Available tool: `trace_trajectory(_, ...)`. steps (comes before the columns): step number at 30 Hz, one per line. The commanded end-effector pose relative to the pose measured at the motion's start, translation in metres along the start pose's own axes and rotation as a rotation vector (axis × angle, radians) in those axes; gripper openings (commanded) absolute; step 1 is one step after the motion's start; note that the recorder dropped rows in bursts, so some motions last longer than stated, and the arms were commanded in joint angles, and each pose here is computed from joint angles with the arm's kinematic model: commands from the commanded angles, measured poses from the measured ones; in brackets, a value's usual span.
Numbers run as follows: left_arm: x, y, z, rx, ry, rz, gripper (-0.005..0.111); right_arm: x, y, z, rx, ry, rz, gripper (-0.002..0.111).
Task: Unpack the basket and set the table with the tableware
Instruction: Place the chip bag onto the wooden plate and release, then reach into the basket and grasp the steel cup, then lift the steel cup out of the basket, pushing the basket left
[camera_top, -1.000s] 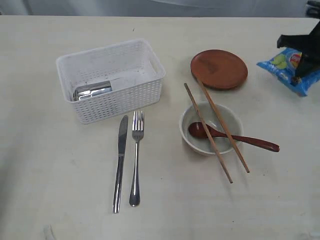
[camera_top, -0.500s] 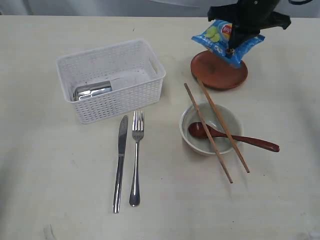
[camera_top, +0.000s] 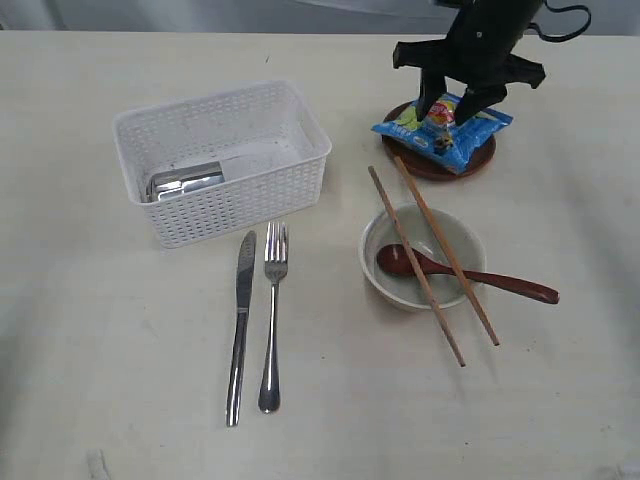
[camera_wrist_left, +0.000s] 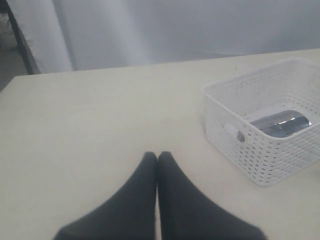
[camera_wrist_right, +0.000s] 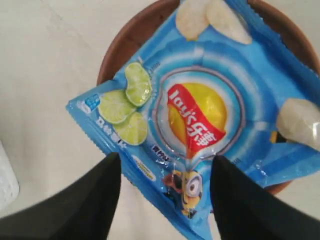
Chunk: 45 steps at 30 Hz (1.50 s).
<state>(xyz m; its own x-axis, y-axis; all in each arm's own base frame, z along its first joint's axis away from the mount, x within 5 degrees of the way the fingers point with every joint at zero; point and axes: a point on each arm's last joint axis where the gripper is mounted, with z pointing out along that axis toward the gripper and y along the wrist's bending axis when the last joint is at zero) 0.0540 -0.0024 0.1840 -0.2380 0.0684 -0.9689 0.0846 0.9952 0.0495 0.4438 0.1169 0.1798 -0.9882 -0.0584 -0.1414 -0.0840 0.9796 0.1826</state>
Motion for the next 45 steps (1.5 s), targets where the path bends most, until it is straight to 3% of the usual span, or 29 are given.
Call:
trace_trajectory(1, 0.000, 0.000, 0.000, -0.003, -0.009, 0.001, 0.000, 0.001, 0.009, -0.021, -0.038, -0.033, -0.051, 0.053)
trace_trajectory(4, 0.000, 0.000, 0.000, -0.003, -0.009, 0.001, 0.000, 0.006, 0.030, -0.046, -0.129, -0.080, -0.156, 0.053)
trace_trajectory(10, 0.000, 0.000, 0.000, -0.003, -0.009, 0.001, 0.000, 0.031, 0.099, -0.079, -0.483, -0.064, -0.336, 0.053)
trace_trajectory(17, 0.000, 0.000, 0.000, -0.003, -0.009, 0.001, 0.000, 0.060, 0.182, -0.029, -0.511, -0.035, -0.445, 0.053)
trace_trajectory(20, 0.000, 0.000, 0.000, -0.003, -0.009, 0.001, 0.000, 0.066, 0.196, 0.002, -0.499, 0.003, -0.433, 0.053)
trace_trajectory(26, 0.000, 0.000, 0.000, -0.003, -0.009, 0.001, 0.000, 0.063, 0.199, 0.046, -0.483, 0.004, -0.339, 0.053)
trace_trajectory(36, 0.000, 0.000, 0.000, -0.003, -0.009, 0.001, 0.000, 0.068, 0.226, 0.053, -0.565, 0.046, -0.383, 0.052)
trace_trajectory(39, 0.000, 0.000, 0.000, -0.003, -0.009, 0.001, 0.000, 0.066, 0.229, 0.049, -0.589, 0.034, -0.374, 0.042)
trace_trajectory(44, 0.000, 0.000, 0.000, -0.003, -0.009, 0.001, 0.000, 0.065, 0.231, 0.045, -0.601, 0.022, -0.398, 0.001)
trace_trajectory(45, 0.000, 0.000, 0.000, -0.003, -0.009, 0.001, 0.000, 0.065, 0.231, 0.045, -0.602, 0.015, -0.414, 0.000)
